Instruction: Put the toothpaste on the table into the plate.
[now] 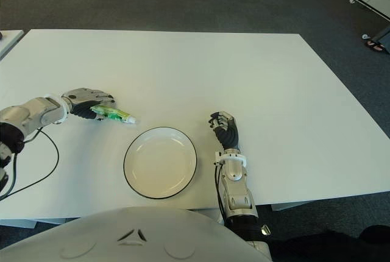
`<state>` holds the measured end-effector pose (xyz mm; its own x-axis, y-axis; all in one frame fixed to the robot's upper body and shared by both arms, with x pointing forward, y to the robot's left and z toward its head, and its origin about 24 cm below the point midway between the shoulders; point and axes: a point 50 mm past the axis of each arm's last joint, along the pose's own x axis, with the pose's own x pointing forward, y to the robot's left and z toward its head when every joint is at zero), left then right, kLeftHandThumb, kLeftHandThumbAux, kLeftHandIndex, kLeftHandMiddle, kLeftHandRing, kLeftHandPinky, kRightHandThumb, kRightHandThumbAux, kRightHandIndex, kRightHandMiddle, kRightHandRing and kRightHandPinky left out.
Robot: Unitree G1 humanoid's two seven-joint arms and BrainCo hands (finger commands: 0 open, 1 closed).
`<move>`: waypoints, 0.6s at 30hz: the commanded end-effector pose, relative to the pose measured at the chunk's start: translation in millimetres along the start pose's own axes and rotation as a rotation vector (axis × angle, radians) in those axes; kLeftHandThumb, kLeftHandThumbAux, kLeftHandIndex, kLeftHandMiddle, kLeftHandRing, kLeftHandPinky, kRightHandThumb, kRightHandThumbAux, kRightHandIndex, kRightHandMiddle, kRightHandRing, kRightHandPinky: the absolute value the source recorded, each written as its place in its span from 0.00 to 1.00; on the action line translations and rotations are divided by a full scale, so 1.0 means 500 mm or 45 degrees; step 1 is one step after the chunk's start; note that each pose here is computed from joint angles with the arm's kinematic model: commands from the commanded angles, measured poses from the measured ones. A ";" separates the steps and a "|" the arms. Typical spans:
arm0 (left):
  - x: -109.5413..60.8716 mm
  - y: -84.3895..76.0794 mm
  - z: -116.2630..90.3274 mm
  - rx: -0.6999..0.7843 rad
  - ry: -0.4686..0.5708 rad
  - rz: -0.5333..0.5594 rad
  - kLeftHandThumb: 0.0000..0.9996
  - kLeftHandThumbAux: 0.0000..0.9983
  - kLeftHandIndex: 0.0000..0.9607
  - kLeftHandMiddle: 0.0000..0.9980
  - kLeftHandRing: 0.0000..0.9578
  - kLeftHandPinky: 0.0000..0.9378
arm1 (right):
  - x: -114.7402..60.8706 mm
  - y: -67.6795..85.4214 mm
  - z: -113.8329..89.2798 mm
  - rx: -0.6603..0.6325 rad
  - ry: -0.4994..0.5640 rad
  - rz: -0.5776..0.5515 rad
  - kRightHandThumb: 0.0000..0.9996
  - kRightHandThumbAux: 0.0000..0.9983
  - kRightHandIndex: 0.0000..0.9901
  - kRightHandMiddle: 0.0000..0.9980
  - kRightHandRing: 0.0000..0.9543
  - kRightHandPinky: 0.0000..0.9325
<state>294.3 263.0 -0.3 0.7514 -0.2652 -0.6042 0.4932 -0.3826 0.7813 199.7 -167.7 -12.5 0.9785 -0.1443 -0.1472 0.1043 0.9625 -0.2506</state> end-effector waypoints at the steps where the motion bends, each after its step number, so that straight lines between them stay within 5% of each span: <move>1: 0.018 -0.108 0.054 0.143 -0.021 -0.246 0.46 0.30 0.08 0.12 0.11 0.16 | -0.003 -0.003 -0.008 -0.013 0.036 -0.013 0.71 0.73 0.43 0.54 0.56 0.57; 18: 0.023 -0.130 0.092 0.232 -0.090 -0.125 0.45 0.36 0.02 0.07 0.08 0.15 | -0.002 -0.005 -0.008 0.002 0.038 -0.015 0.71 0.73 0.43 0.54 0.56 0.57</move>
<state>299.8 246.3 -15.3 0.8204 -0.2853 -0.4955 0.3217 -0.4861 0.8125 197.4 -171.1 -13.3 0.9755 -0.1592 -0.1521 0.1170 0.9600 -0.2545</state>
